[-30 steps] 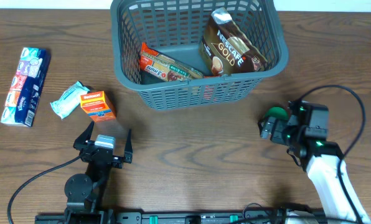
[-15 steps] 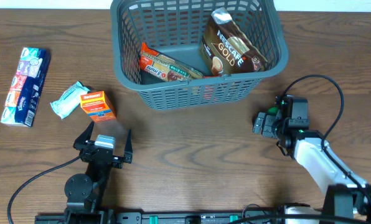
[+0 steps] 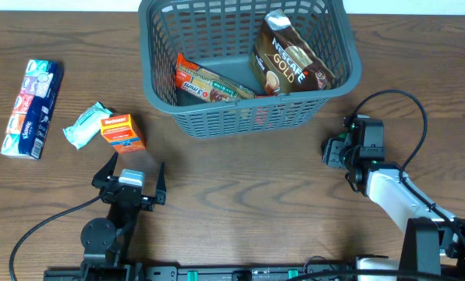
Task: Pack container
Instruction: 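Lower the right gripper over the green-lidded jar and grasp it, then lift the jar into the basket and release it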
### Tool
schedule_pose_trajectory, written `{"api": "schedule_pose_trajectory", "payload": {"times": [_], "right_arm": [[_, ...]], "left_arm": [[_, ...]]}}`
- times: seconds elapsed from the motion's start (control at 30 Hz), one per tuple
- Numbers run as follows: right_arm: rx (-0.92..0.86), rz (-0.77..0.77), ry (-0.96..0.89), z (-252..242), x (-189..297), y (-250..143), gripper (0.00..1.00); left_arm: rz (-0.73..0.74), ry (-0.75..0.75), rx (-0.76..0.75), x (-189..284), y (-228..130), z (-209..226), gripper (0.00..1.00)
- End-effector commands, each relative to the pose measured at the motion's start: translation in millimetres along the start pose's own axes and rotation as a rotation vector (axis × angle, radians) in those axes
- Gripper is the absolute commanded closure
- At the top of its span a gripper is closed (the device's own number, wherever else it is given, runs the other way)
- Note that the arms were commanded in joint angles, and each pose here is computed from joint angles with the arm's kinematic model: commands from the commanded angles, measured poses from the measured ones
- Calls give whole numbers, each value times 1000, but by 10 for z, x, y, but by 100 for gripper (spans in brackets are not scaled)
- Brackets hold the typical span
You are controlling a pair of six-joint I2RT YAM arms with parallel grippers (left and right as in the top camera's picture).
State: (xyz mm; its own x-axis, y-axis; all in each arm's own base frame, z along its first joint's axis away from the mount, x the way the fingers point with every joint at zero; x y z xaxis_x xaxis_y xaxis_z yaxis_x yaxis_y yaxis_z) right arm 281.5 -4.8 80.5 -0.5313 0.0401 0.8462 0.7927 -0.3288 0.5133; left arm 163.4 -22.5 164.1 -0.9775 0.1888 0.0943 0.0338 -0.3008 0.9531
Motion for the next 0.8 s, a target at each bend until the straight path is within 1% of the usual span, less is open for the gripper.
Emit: {"api": "schedule_pose_trajectory", "payload": {"times": [0.0, 0.03, 0.13, 0.2, 0.23, 0.37, 0.63, 0.73, 0.77], "right_arm": [[14, 13, -9, 0, -32, -39, 41], [14, 13, -9, 0, -32, -39, 45], [14, 10, -8, 2, -33, -34, 51], [13, 4, -5, 6, -33, -24, 59], [13, 1, -4, 7, -33, -19, 59], [12, -2, 11, 22, -32, -9, 70], [12, 28, 105, 129, 44, 29, 82], [12, 47, 99, 149, 149, 100, 90], [12, 56, 96, 158, 199, 134, 95]], "left_arm": [[38, -20, -8, -13, -114, -43, 1], [38, -20, -8, -13, -114, -43, 1], [38, -20, -8, -13, -114, -43, 2], [38, -20, -8, -13, -114, -43, 1], [38, -20, -8, -13, -114, -43, 1], [38, -20, -8, -13, -114, -43, 2], [38, -20, -8, -13, -114, -43, 1], [38, -20, -8, -13, -114, -43, 2], [38, -20, -8, -13, -114, -43, 2]]}}
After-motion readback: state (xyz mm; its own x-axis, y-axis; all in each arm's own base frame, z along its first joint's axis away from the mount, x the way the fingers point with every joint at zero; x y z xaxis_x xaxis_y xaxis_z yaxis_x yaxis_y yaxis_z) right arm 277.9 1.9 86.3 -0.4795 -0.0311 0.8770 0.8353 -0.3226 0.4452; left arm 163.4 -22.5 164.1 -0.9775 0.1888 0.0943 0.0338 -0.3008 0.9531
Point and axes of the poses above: each gripper's point midway between its finger pads, its own x axis back along the fingers, its own z axis along the line the jaws close on, y = z × x, the point moved 8 cm from there along x, back along the fingers, and after that the axes turned 9 degrees about -x, right-handed, at the moved point
